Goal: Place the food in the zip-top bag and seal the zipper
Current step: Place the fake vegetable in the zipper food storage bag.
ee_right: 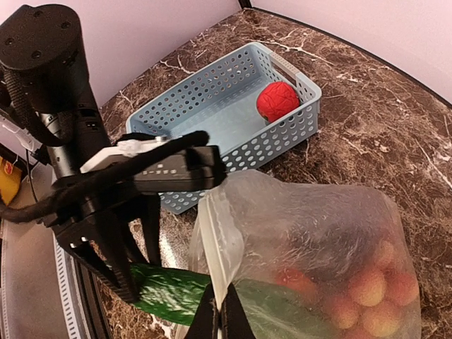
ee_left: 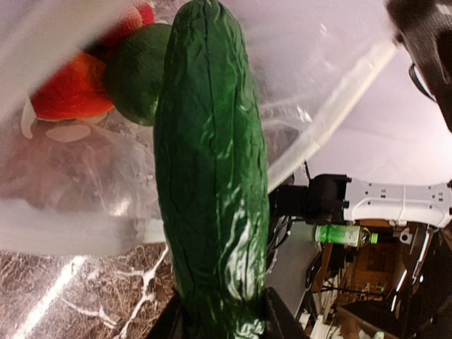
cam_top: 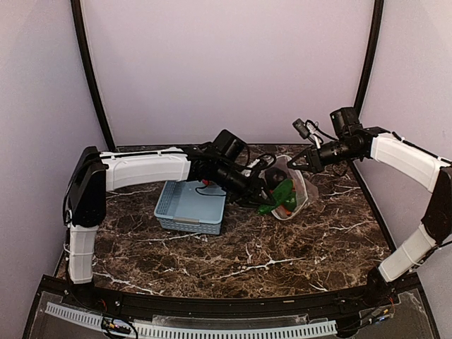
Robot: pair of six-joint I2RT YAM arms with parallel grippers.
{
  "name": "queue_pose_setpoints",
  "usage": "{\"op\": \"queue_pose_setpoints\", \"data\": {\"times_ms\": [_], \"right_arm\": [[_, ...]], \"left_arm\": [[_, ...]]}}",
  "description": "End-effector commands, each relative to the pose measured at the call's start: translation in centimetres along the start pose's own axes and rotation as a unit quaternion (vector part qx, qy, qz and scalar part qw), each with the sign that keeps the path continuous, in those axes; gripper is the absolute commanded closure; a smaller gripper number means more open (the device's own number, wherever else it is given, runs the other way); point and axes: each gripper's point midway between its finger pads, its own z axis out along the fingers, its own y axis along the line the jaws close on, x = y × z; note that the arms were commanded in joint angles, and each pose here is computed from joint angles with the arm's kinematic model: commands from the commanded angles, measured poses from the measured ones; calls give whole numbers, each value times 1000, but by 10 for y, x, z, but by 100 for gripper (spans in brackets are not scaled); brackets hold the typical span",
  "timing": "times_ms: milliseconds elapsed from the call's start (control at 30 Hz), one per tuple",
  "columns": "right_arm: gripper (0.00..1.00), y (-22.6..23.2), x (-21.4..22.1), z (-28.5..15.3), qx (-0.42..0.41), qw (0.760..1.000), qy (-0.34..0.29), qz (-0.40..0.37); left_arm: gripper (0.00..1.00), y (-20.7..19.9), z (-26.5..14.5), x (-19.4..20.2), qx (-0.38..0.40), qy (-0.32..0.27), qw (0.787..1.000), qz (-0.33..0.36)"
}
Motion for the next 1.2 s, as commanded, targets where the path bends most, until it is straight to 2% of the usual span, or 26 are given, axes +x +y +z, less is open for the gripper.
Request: {"op": "queue_pose_setpoints", "data": {"times_ms": [0,200,333,567,767,833,1000,1167], "right_arm": [[100,21,-11,-10,-24,999,-20,-32],[100,25,-8,-8,-34,999,-18,-32],[100,30,-9,-7,-44,998,-19,-34],[100,37,-7,-3,-58,997,-15,-38],[100,40,-4,2,-64,997,-9,-39],[100,39,-4,3,-63,997,-8,-39],[100,37,-7,1,-49,998,-8,-40],[100,36,-11,-3,-36,998,-13,-46]], "left_arm": [[87,-9,3,-34,13,-69,997,-38],[87,-16,10,-68,46,-130,988,-64],[88,-13,20,-82,50,-141,986,-76],[88,0,44,-101,86,-162,974,-136],[84,8,43,-116,72,-206,964,-149],[80,9,42,-119,66,-217,962,-153],[53,7,39,-120,63,-224,960,-154],[39,-12,28,-117,57,-228,964,-121]]}}
